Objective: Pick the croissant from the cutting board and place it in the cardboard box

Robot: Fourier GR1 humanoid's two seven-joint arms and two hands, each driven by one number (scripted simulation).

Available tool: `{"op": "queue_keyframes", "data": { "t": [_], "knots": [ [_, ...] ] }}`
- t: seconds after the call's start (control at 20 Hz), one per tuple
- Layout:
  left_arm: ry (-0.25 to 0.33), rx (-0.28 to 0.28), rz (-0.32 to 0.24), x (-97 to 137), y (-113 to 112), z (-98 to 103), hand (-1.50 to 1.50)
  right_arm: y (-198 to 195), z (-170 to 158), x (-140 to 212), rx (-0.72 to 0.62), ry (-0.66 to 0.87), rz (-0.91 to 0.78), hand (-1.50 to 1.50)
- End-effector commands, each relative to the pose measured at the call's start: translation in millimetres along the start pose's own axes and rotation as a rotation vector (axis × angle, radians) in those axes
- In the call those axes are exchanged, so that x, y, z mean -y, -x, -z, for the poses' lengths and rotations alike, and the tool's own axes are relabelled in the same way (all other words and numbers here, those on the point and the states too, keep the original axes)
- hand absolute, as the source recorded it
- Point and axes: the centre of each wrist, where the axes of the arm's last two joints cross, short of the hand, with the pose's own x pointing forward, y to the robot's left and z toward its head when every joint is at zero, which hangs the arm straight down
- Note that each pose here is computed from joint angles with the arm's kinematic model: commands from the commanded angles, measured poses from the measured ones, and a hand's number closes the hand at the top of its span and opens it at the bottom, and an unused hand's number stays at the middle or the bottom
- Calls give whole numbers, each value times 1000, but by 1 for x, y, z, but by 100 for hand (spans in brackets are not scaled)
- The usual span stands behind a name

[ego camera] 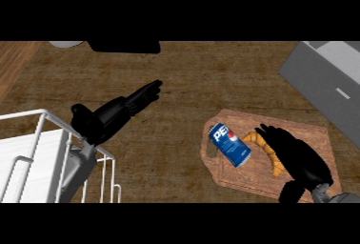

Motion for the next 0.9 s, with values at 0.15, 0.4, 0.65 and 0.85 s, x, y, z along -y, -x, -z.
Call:
{"op": "queue_keyframes", "data": {
  "t": [0.15, 0.4, 0.65, 0.85],
  "knots": [
    [-320, -14, 131, -14, 14, -18, 0, -2, 10, -11, 4, -21, -19, 150],
    [-313, -33, 116, -4, 18, -14, 0, 3, 18, -20, 30, -17, -80, 150],
    [-322, -27, 107, -9, 23, -17, 0, 4, 22, -18, 71, 99, -104, 150],
    [-300, -21, 82, -23, 6, -18, 0, 79, -16, 20, 314, 53, -210, 150]
  ]
}}
